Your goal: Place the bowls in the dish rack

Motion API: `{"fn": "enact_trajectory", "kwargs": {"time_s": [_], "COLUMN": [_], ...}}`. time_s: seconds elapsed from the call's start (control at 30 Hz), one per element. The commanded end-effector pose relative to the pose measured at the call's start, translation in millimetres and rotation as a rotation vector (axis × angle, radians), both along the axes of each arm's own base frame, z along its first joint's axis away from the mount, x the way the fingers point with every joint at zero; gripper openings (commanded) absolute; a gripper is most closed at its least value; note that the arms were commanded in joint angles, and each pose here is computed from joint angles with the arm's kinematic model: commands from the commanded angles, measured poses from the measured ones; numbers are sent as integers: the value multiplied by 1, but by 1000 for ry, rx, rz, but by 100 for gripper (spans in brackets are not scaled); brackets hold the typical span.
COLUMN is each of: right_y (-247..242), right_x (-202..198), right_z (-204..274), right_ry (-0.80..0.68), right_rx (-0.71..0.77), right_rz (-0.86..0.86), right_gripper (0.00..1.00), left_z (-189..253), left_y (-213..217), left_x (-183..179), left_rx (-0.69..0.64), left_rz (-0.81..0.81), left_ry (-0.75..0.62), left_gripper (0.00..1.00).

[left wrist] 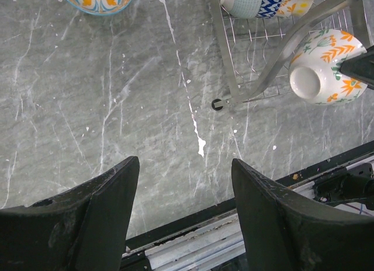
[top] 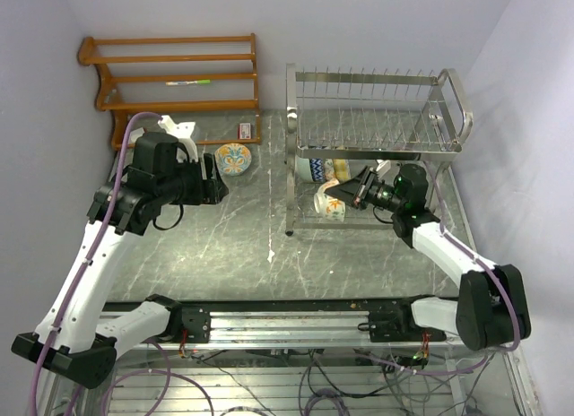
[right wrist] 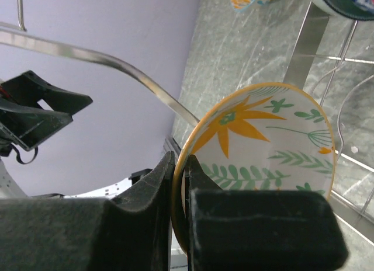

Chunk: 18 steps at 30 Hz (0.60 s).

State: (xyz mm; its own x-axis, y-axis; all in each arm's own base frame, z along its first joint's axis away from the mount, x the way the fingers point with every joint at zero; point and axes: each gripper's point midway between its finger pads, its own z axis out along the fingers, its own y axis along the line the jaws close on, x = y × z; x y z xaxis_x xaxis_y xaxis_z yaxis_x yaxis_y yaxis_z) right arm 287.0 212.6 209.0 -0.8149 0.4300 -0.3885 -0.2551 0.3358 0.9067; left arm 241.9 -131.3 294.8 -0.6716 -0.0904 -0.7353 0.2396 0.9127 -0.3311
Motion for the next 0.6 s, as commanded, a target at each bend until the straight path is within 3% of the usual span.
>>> {"fn": "enact_trajectory", "kwargs": {"time_s": [0.0,0.17,0.57], "right_y": [1,4,11], "right_x": [12,29,55], "right_z": [33,36,15], "right_ry": [-115,-116,-64], "right_rx": [113,218,281], "right_rz": [20,-8,-107], "right_gripper": [0,0,0], "left_z": [10,13,4], "left_y": [1,-1,-5], "left_x": [7,13,24], "left_rx": [-14,-12,-10], "left_rz": [23,25,31], "left_ry": [-29,-31,-12], "left_gripper": [75,75,75]}}
